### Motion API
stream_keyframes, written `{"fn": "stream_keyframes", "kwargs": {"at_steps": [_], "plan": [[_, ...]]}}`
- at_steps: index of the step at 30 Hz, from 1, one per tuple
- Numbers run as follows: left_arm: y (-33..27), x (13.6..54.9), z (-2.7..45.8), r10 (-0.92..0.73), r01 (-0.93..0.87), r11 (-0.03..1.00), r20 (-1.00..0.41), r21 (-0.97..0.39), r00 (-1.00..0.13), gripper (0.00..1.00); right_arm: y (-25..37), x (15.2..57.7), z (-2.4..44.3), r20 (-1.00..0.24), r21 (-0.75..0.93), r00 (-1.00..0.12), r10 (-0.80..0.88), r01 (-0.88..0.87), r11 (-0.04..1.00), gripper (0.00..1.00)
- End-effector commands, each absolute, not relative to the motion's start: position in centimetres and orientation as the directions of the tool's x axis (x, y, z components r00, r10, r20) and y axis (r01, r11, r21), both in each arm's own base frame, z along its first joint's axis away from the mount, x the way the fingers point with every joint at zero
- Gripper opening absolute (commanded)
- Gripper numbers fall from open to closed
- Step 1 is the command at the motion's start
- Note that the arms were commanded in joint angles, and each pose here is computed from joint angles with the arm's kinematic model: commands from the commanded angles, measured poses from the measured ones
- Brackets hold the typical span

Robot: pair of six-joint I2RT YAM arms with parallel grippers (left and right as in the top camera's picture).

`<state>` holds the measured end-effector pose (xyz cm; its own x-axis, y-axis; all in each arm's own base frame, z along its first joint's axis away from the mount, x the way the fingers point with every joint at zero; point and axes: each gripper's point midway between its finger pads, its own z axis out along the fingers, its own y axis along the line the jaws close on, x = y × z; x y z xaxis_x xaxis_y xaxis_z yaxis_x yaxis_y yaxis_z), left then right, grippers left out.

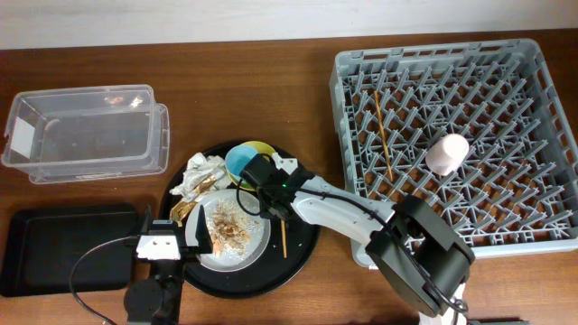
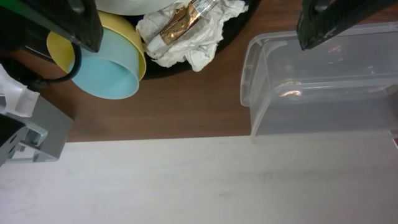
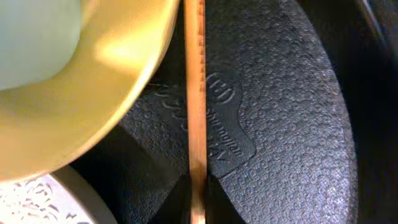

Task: Sort waste into correct bins and load items into the dishwasher rack
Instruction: 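Grasp the second wooden chopstick on the tray with the right gripper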

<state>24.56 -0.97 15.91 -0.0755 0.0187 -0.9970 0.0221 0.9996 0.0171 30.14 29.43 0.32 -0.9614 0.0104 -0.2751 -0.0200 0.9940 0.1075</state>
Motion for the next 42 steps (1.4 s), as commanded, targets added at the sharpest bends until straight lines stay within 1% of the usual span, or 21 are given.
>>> {"fn": "stream_keyframes", "kwargs": {"at_steps": [1,4,8,9,11,12,13,14,15,17,18,21,22,24,27,28,29,30,34,38,42], "plan": [[-1.2,24.6,15.7,0.038,0.033,0.999,-0.996,0.035,-0.077,1.0,28.9,29.7,-1.6,-0.255,0.058,-0.967,-0.006,-0.022,0.998,0.04],[-1.2,24.6,15.7,0.038,0.033,0.999,-0.996,0.035,-0.077,0.99,28.8,29.8,-0.8,-0.25,0.051,-0.968,-0.004,-0.018,0.999,0.04],[-1.2,24.6,15.7,0.038,0.033,0.999,-0.996,0.035,-0.077,0.99,26.8,32.6,5.0,-0.284,0.081,-0.956,0.072,0.05,0.995,0.04],[-1.2,24.6,15.7,0.038,0.033,0.999,-0.996,0.035,-0.077,0.99,25.2,34.2,7.8,-0.31,0.09,-0.948,0.079,0.054,0.994,0.04],[-1.2,24.6,15.7,0.038,0.033,0.999,-0.996,0.035,-0.077,0.99,22.3,36.3,11.4,-0.345,0.101,-0.934,0.087,0.055,0.993,0.04],[-1.2,24.6,15.7,0.038,0.033,0.999,-0.996,0.035,-0.077,0.99,21.1,37.2,12.7,-0.347,0.13,-0.932,0.101,0.059,0.99,0.04],[-1.2,24.6,15.7,0.038,0.033,0.999,-0.996,0.035,-0.077,0.99,20.9,37.5,13.7,-0.324,0.203,-0.941,0.097,0.031,0.979,0.04],[-1.2,24.6,15.7,0.038,0.033,0.999,-0.996,0.035,-0.077,0.99,21.6,37.4,14.3,-0.288,0.311,-0.957,0.039,-0.055,0.949,0.04],[-1.2,24.6,15.7,0.038,0.033,0.999,-0.996,0.035,-0.077,0.99,22.0,37.0,14.4,-0.278,0.341,-0.96,-0.019,-0.118,0.933,0.08],[-1.2,24.6,15.7,0.038,0.033,0.999,-0.996,0.035,-0.077,0.99,23.1,35.9,13.4,-0.262,0.321,-0.959,-0.105,-0.189,0.928,0.19],[-1.2,24.6,15.7,0.038,0.033,0.999,-0.996,0.035,-0.077,0.99,23.8,35.3,12.7,-0.258,0.298,-0.957,-0.133,-0.21,0.931,0.22],[-1.2,24.6,15.7,0.038,0.033,0.999,-0.996,0.035,-0.077,0.99,26.9,33.3,9.9,-0.286,0.148,-0.924,-0.252,-0.302,0.942,0.47],[-1.2,24.6,15.7,0.038,0.033,0.999,-0.996,0.035,-0.077,0.99,27.1,32.9,8.4,-0.301,0.056,-0.926,-0.229,-0.257,0.965,0.55],[-1.2,24.6,15.7,0.038,0.033,0.999,-0.996,0.035,-0.077,0.99,27.6,32.2,6.4,-0.309,-0.037,-0.928,-0.207,-0.206,0.978,0.55],[-1.2,24.6,15.7,0.038,0.033,0.999,-0.996,0.035,-0.077,0.99,28.8,31.4,3.7,-0.288,-0.078,-0.931,-0.224,-0.211,0.974,0.52],[-1.2,24.6,15.7,0.038,0.033,0.999,-0.996,0.035,-0.077,1.0,29.0,31.0,2.5,-0.268,-0.09,-0.936,-0.229,-0.213,0.973,0.46],[-1.2,24.6,15.7,0.038,0.033,0.999,-0.996,0.035,-0.077,0.99,28.9,30.8,1.9,-0.257,-0.096,-0.94,-0.226,-0.207,0.974,0.43],[-1.2,24.6,15.7,0.038,0.033,0.999,-0.996,0.035,-0.077,0.99,28.8,30.6,1.0,-0.234,-0.103,-0.944,-0.23,-0.211,0.972,0.38],[-1.2,24.6,15.7,0.038,0.033,0.999,-0.996,0.035,-0.077,0.99,28.7,30.5,0.4,-0.223,-0.112,-0.947,-0.233,-0.213,0.971,0.29],[-1.2,24.6,15.7,0.038,0.033,0.999,-0.996,0.035,-0.077,0.99,28.4,30.3,-1.0,-0.197,-0.131,-0.952,-0.236,-0.213,0.968,0.28],[-1.2,24.6,15.7,0.038,0.033,0.999,-0.996,0.035,-0.077,0.99,28.6,29.9,-1.2,-0.177,-0.113,-0.956,-0.235,-0.218,0.969,0.16]]}}
